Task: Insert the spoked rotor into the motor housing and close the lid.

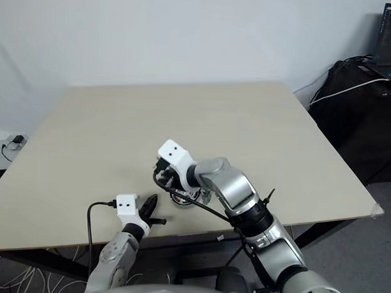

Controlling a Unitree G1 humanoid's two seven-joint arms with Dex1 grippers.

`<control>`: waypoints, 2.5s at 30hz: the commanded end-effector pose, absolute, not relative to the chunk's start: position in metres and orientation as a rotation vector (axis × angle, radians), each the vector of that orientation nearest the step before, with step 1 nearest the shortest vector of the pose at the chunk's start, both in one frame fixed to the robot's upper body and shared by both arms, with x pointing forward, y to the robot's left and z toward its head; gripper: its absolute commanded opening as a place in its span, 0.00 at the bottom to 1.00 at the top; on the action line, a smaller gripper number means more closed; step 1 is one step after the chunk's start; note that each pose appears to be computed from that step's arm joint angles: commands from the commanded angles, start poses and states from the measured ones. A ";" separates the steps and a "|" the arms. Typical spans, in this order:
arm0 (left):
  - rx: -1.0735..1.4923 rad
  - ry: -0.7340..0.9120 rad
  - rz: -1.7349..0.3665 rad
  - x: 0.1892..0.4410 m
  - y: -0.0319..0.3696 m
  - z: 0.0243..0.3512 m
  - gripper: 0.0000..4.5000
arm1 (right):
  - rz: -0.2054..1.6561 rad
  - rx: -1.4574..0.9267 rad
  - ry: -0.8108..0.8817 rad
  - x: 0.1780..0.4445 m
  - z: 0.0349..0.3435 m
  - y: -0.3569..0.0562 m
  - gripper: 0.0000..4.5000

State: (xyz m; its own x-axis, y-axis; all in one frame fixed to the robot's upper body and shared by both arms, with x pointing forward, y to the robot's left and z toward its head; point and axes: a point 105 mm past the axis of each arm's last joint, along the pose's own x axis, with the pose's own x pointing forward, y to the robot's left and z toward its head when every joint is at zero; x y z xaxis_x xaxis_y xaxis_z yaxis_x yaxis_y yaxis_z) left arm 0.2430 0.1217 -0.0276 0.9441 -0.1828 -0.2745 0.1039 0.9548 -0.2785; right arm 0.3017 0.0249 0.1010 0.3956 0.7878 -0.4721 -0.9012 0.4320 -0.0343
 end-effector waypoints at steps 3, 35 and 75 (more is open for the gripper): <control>-0.258 0.251 -0.167 0.249 0.120 -0.013 0.00 | 0.776 -0.429 0.145 0.340 0.130 -0.013 0.02; -0.229 0.284 -0.211 0.246 0.120 -0.015 0.00 | 0.682 -0.260 0.245 0.265 0.050 -0.099 0.02; -0.199 0.283 -0.205 0.247 0.125 -0.013 0.00 | 0.966 -0.086 0.356 0.283 0.027 -0.028 0.02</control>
